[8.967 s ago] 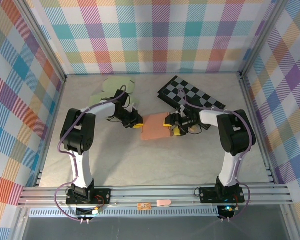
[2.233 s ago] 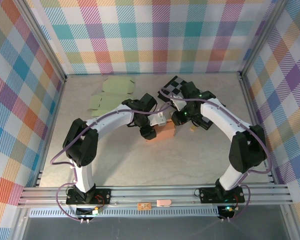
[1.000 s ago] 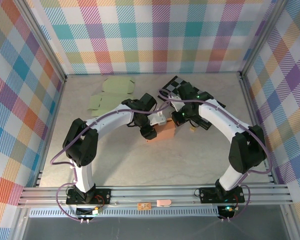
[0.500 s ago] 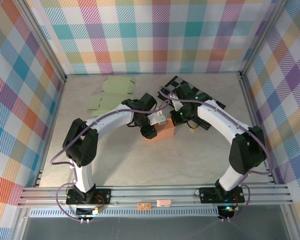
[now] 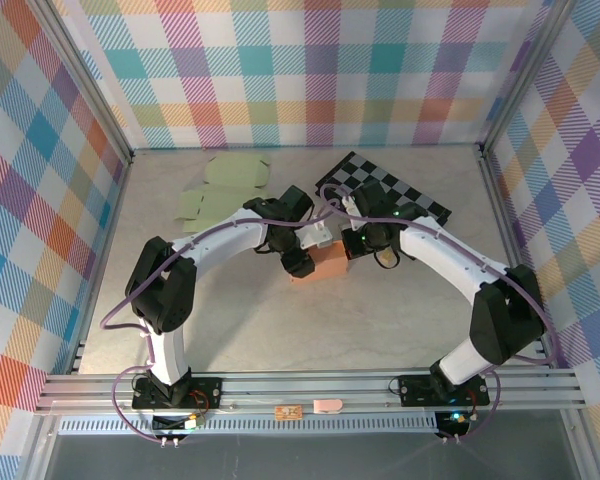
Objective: Fold the paper box
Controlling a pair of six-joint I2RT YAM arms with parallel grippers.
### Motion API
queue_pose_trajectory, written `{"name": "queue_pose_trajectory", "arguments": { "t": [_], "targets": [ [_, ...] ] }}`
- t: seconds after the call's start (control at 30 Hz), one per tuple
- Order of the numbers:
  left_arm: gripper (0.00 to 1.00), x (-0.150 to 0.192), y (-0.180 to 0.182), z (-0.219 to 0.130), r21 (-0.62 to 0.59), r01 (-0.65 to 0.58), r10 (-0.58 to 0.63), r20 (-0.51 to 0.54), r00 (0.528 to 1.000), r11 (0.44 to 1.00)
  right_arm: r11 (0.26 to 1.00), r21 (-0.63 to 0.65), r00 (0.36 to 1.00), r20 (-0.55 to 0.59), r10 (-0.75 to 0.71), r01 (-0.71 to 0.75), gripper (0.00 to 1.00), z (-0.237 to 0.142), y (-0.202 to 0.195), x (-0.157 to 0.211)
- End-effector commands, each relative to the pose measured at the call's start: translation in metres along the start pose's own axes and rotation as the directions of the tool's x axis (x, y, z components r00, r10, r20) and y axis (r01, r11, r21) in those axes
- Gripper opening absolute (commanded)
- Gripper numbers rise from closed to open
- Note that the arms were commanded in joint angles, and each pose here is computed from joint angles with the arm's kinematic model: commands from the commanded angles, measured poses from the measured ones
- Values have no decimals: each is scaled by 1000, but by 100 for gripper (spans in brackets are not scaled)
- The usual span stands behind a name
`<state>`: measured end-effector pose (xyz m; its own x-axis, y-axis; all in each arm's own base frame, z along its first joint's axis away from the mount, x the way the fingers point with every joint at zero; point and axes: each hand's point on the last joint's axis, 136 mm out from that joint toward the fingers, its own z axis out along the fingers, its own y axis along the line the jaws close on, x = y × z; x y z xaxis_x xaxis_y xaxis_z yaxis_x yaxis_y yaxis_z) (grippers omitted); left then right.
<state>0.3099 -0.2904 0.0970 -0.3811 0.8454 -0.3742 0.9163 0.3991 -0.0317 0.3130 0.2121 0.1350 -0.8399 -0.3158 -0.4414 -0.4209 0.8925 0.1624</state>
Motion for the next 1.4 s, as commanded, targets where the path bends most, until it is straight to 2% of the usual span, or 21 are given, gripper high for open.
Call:
{"name": "queue_pose_trajectory", "arguments": {
  "t": [0.0, 0.33, 0.57, 0.8, 1.07, 1.17, 1.37],
  "targets": [
    [59, -18, 9, -28, -40, 50, -46, 101, 994, 998, 1000, 5, 999, -27, -21, 21, 0, 4, 3, 11],
    [66, -21, -5, -49, 24, 220, -220, 221, 950, 975, 999, 32, 999, -29, -19, 20, 0, 6, 5, 8],
    [66, -13, 1, -84, -37, 382, -358, 278, 891, 923, 999, 42, 999, -38, -15, 16, 0, 6, 5, 3],
    [53, 33, -8, -85, -83, 565, -557, 100, 824, 821, 999, 44, 999, -47, -4, 6, 0, 7, 5, 0],
    [37, 36, -7, -78, -87, 685, -681, 72, 729, 724, 999, 47, 999, -51, -1, 4, 0, 6, 5, -1],
    [32, 37, -3, -74, -109, 697, -695, 66, 716, 709, 999, 45, 999, -55, 0, 2, 0, 7, 5, 0],
    [29, 30, 5, -71, -119, 688, -684, 81, 725, 716, 999, 45, 998, -56, 0, 2, 0, 7, 5, 1]
  ]
}}
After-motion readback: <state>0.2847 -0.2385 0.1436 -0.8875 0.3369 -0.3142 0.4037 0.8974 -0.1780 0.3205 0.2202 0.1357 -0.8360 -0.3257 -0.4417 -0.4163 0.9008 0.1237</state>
